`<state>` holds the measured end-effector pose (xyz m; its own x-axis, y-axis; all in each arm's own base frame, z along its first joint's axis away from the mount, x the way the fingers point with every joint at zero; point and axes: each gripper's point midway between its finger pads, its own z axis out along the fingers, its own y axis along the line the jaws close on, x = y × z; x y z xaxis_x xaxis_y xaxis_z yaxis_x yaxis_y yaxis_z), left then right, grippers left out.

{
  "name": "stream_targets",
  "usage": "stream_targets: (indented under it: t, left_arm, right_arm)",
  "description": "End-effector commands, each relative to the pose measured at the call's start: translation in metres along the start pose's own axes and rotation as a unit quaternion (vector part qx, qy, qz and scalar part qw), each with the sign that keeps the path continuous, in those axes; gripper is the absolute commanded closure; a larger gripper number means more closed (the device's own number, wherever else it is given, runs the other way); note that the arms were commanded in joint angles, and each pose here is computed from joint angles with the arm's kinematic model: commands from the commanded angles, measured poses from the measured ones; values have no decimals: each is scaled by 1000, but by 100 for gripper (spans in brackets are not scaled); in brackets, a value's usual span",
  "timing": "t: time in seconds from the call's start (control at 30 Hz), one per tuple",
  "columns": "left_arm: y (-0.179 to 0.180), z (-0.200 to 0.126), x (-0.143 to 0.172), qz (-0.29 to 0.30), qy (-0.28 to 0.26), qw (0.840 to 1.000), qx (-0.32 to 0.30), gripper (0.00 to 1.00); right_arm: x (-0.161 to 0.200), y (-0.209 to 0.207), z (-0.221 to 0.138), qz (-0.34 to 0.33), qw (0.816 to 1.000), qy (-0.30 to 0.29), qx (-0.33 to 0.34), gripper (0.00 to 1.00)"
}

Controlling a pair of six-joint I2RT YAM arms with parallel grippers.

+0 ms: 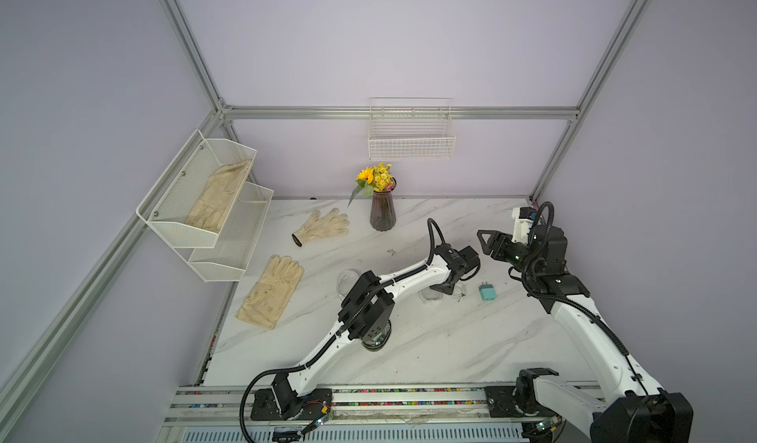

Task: Pack away charging kits
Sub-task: Pick up the storage bag at the center of the board.

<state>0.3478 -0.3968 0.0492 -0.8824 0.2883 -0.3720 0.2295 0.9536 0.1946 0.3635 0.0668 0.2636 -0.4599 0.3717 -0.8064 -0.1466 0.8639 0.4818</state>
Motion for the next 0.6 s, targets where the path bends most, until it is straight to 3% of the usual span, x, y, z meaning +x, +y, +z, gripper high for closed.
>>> stream_targets:
  t: [0.0, 0.13, 0.37, 0.57]
  left_arm:
    - [-2, -44, -25, 19, -45, 998, 39, 33]
    - [-1, -45, -26, 73, -51, 995, 36, 32]
    - [5, -62, -28, 107, -64, 992, 35, 10]
    - [4, -57, -14, 111, -50, 992, 29, 11]
  right_arm:
    - [-5, 4, -1, 0, 1000, -11, -14, 31]
    - [-2, 5, -2, 3, 1000, -7, -17, 31]
    - [-6, 9, -8, 10, 1000, -12, -21, 31]
    - [-16, 11, -16, 10, 999, -32, -16, 31]
